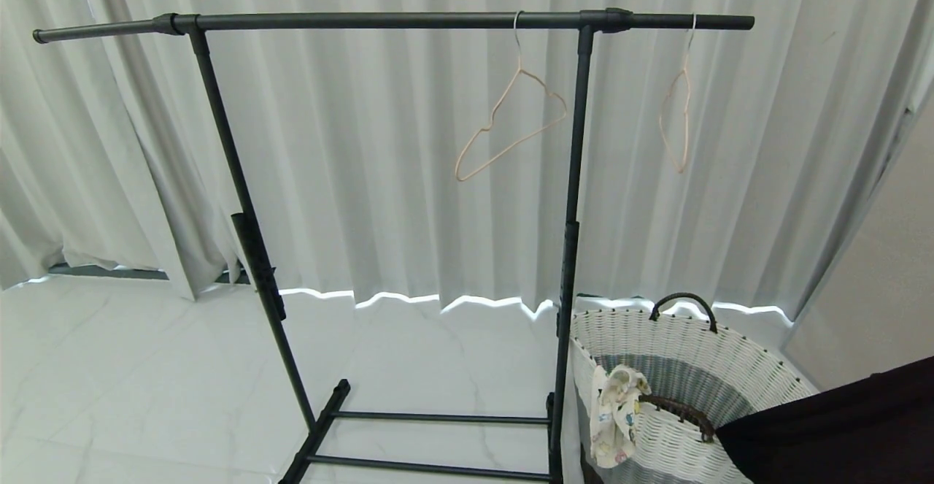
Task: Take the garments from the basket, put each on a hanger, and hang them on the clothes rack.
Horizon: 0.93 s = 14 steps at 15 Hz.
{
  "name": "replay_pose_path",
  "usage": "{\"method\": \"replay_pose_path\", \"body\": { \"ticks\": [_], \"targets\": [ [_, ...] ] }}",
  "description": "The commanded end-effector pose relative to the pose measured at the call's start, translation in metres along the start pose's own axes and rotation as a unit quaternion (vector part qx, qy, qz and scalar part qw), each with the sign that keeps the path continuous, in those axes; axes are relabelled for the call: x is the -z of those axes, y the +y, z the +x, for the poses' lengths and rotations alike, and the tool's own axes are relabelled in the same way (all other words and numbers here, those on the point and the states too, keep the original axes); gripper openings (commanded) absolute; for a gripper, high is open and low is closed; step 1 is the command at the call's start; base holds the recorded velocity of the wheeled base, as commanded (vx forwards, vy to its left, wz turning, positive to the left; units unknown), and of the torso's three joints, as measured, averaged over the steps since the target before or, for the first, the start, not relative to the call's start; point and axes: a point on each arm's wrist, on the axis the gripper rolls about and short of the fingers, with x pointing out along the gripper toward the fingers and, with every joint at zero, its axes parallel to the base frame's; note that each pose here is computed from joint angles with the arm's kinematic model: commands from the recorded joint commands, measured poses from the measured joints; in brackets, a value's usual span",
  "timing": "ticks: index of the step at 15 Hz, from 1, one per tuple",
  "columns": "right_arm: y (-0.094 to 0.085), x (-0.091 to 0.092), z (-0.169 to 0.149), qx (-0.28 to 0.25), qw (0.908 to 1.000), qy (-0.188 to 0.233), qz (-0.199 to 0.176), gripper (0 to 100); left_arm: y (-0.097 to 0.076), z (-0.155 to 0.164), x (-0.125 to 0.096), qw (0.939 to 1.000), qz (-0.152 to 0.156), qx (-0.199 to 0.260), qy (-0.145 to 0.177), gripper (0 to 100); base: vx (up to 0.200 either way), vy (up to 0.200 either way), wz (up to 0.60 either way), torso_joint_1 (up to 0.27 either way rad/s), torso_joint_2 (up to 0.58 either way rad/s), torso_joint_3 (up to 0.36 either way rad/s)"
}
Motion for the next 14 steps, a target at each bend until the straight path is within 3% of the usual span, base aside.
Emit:
{"method": "replay_pose_path", "body": {
  "ticks": [1,12,14],
  "targets": [
    [0.0002,0.0001,0.0004,-0.001,1.0000,0.000,0.000,0,0.0000,0.0000,0.0000,1.0000,0.000,0.000,0.000,100,0.000,0.200,0.00,0.002,0.00,0.002],
    [0.0033,0.0054,-0.0047,-0.005,0.9999,-0.008,-0.004,0,0.0000,0.0000,0.0000,1.0000,-0.003,0.000,0.000,100,0.000,0.200,0.00,0.002,0.00,0.003],
    [0.0043,0.0071,-0.0052,-0.006,0.9999,-0.008,-0.004,0,0.0000,0.0000,0.0000,1.0000,-0.004,0.000,0.000,100,0.000,0.000,0.00,0.000,0.00,0.000]
  ]
}}
